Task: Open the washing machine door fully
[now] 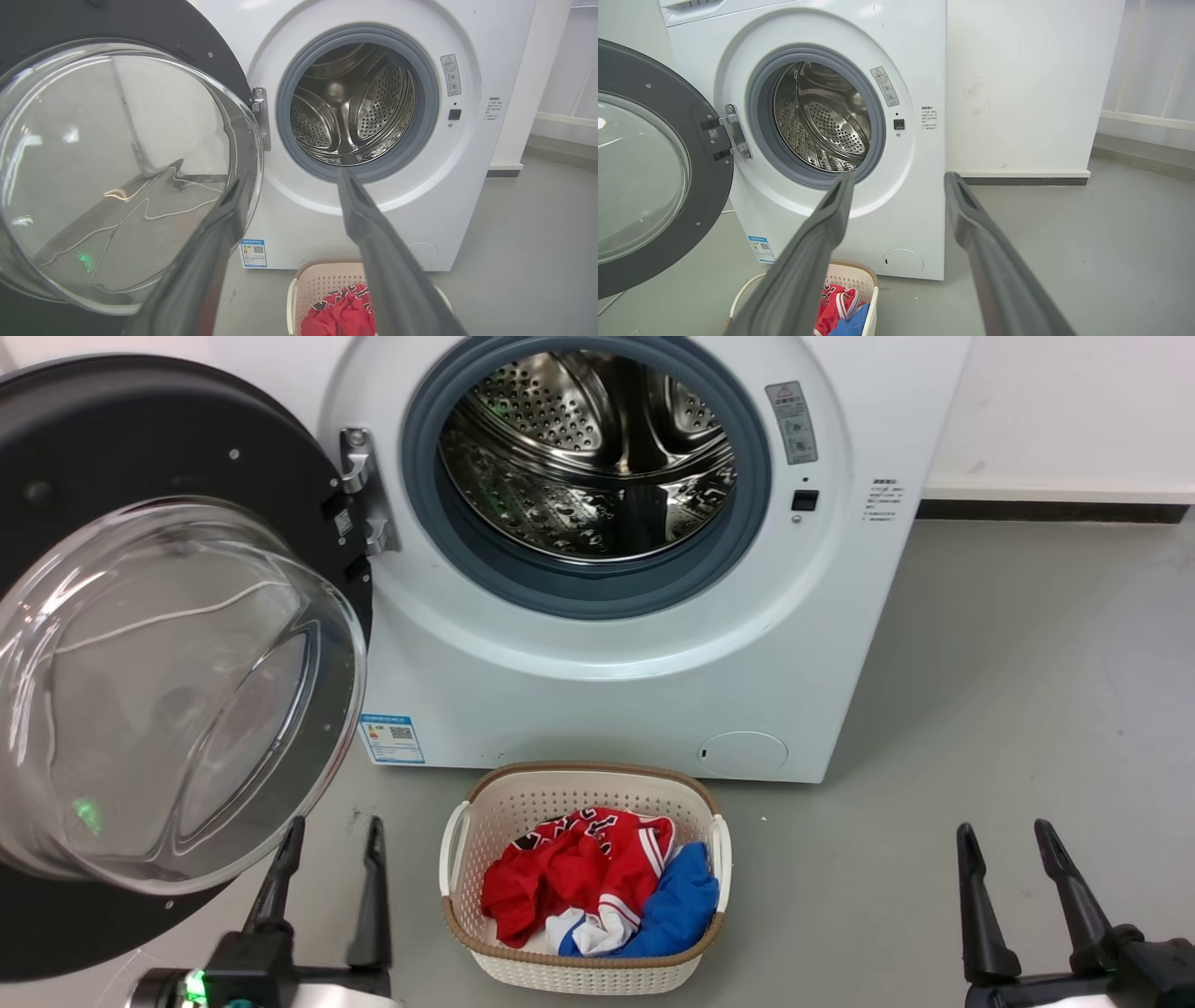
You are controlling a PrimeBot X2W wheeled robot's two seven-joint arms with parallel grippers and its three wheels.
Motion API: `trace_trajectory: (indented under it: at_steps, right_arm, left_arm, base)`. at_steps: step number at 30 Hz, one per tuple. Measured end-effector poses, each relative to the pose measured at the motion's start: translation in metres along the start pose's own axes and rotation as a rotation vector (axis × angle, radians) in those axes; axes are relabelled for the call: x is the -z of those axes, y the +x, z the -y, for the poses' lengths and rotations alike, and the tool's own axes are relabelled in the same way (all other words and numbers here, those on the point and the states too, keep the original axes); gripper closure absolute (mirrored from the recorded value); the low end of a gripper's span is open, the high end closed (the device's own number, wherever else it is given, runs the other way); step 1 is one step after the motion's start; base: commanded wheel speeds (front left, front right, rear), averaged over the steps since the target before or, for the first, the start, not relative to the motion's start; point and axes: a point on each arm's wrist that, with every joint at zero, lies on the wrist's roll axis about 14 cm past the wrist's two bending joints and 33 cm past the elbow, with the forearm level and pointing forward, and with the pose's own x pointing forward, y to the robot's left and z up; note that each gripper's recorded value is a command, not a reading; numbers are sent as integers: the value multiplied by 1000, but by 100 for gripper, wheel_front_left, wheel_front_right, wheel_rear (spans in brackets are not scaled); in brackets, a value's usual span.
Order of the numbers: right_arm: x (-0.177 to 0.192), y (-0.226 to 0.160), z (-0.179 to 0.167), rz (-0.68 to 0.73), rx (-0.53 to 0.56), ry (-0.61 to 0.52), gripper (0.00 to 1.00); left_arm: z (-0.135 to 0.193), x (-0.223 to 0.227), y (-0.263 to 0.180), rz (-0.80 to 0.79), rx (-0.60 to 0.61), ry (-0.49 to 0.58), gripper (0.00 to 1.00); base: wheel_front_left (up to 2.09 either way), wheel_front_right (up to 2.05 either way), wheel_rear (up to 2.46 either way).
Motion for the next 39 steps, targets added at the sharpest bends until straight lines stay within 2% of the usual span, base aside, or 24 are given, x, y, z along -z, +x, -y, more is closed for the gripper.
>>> trace_trajectory:
  at_steps: [9, 26, 27, 33, 39]
  right_arm:
    - [1, -10, 9, -7, 34, 0, 0]
    - [6, -13, 13, -23, 49, 0, 0]
    - [6, -13, 13, -25, 49, 0, 100]
    - [28, -22, 14, -100, 58, 15, 100]
    - [34, -23, 18, -119, 91, 122, 100]
  left_arm:
    - [28, 13, 1, -38, 78, -16, 0]
    - [26, 28, 1, -87, 61, -13, 0]
    - [26, 29, 1, -90, 61, -11, 100]
    - [26, 55, -14, -179, 62, -12, 100]
    - [19, 65, -16, -230, 16, -116, 100]
  base:
    - [0, 0, 0]
    - [0, 0, 0]
    - [0, 0, 0]
    - [0, 0, 0]
    - [0, 0, 0]
